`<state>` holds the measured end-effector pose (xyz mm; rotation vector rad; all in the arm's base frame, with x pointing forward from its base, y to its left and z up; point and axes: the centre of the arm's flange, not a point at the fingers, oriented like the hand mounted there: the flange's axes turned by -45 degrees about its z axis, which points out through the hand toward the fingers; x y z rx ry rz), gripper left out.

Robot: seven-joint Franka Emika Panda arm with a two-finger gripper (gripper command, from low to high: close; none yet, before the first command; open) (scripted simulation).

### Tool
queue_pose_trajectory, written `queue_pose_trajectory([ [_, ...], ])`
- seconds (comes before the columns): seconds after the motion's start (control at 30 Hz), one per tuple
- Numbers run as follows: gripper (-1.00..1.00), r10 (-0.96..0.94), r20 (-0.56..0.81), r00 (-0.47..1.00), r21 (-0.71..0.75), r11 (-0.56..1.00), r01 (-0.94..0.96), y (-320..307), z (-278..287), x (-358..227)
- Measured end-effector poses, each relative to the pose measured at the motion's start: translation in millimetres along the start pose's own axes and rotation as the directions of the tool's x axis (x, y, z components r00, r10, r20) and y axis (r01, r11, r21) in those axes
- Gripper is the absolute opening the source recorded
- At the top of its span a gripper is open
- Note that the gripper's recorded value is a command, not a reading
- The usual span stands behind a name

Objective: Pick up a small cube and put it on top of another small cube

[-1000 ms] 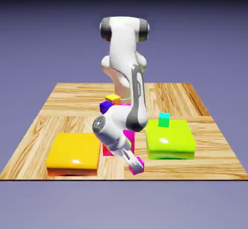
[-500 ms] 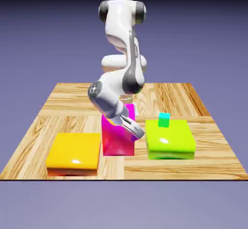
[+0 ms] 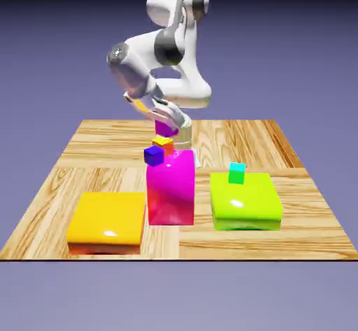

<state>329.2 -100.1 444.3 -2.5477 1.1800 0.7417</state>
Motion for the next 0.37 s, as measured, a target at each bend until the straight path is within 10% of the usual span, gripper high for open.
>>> queue_pose_trajectory([
  [0.23,-1.0,0.062,0.015,0.998,0.04,0.997,-0.062,20.2,54.8,19.1],
  [0.27,1.0,0.062,0.014,0.998,0.04,0.997,-0.063,20.5,67.6,20.5],
  [0.37,1.0,0.062,0.014,0.998,0.038,0.997,-0.062,20.4,54.0,19.1],
])
